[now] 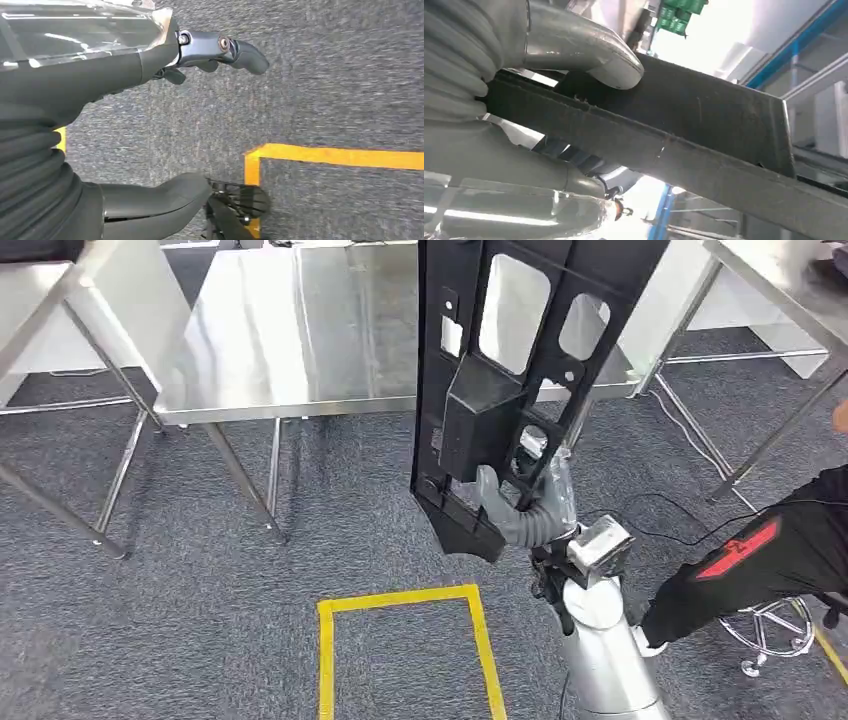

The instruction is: Take the parts from the cabinet and place them on the table.

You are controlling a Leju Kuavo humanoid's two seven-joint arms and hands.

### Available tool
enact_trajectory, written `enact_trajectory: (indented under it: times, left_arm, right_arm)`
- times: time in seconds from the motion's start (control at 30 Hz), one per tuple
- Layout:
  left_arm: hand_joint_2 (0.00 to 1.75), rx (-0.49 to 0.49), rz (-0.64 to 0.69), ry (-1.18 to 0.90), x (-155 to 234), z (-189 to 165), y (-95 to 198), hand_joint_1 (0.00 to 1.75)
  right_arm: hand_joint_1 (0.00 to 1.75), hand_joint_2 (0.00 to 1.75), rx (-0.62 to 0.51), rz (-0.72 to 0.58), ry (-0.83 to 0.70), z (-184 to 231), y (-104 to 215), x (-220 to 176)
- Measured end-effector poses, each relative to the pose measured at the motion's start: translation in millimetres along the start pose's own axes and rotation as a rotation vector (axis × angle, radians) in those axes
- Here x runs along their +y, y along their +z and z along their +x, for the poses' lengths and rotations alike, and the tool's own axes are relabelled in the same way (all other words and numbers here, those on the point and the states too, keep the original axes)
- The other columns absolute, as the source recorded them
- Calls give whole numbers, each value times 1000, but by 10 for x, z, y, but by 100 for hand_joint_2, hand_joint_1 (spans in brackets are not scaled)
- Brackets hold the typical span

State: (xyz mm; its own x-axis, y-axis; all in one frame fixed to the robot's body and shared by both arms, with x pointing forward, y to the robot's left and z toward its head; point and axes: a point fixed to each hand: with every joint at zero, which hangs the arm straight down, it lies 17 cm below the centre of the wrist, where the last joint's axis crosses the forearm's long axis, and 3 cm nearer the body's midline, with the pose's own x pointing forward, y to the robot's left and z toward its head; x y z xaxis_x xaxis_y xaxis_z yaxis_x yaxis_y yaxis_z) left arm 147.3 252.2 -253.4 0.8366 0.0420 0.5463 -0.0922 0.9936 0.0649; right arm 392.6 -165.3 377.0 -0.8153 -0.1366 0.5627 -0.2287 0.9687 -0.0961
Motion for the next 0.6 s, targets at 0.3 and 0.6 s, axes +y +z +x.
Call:
enact_trajectory:
  times: [0.3, 0.6]
  left_arm:
    - [175, 1, 1, -2, 4, -18, 7, 0]
    - [175, -2, -2, -8, -5, -17, 9, 0]
  right_arm:
    - [175, 175, 0, 0, 0, -3, -2, 0]
    - [175, 175, 3, 3, -1, -11, -23, 3]
